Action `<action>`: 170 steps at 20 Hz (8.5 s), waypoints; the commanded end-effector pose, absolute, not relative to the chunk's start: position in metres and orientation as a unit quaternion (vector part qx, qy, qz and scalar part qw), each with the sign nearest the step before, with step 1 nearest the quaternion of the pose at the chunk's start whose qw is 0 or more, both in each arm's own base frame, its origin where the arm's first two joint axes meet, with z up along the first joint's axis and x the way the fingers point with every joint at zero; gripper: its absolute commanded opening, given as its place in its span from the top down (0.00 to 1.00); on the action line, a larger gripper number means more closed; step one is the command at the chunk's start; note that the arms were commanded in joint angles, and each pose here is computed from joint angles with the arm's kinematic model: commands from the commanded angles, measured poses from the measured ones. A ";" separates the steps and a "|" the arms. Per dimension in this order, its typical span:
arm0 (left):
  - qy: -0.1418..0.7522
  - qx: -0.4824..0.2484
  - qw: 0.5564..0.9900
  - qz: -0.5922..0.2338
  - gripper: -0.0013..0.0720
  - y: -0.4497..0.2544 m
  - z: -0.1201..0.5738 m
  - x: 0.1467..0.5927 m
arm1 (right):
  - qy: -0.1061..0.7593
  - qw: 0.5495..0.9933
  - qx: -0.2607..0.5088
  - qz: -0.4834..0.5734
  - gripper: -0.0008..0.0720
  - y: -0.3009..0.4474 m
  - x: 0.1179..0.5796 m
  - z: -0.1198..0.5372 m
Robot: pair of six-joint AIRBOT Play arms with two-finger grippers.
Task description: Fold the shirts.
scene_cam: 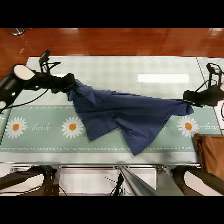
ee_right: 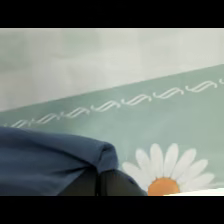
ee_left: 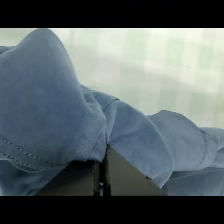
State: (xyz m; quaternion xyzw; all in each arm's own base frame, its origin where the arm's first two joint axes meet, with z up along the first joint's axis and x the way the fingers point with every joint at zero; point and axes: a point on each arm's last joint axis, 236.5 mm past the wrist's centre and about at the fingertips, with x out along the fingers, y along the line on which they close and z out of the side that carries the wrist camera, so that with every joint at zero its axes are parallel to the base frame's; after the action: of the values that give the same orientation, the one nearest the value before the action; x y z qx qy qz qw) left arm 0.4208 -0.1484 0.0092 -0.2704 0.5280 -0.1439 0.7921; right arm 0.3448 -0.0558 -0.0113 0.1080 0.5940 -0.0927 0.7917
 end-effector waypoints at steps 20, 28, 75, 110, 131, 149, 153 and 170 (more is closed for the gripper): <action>0.610 -0.400 0.677 -0.100 0.02 -0.078 -0.065 0.300 | 0.577 0.737 0.340 -0.087 0.14 -0.084 0.284 -0.056; 0.570 -0.427 0.692 -0.116 0.02 -0.131 -0.085 0.333 | 0.584 0.720 0.374 -0.021 0.14 -0.041 0.270 -0.068; 0.529 -0.436 0.683 -0.253 0.96 -0.187 -0.004 0.394 | 0.501 0.718 0.481 0.054 0.96 -0.051 0.362 -0.045; 0.177 -0.008 0.984 -0.015 0.96 -0.005 0.395 0.188 | 0.215 0.974 0.074 0.006 0.96 0.031 0.168 0.390; 0.459 -0.282 0.839 -0.084 0.96 -0.107 0.025 0.555 | 0.497 0.813 0.289 0.094 0.96 0.024 0.539 0.013; 0.743 -0.212 0.611 -0.170 0.95 -0.071 -0.053 0.381 | 0.689 0.683 0.219 0.099 0.96 0.002 0.422 -0.061; 0.744 -0.218 0.610 -0.163 0.95 -0.061 -0.053 0.380 | 0.693 0.683 0.212 0.096 0.96 0.001 0.421 -0.065; 0.735 -0.278 0.613 -0.081 0.02 -0.007 -0.058 0.235 | 0.585 0.761 0.260 0.101 0.14 0.046 0.317 -0.030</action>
State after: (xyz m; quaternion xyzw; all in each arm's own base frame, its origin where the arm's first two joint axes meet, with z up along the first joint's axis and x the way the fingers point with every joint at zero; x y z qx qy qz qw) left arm 0.2696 -0.0177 -0.0426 -0.2436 0.7555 -0.1223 0.5957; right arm 0.3453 0.0281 -0.0230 0.2317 0.6347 0.1020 0.7301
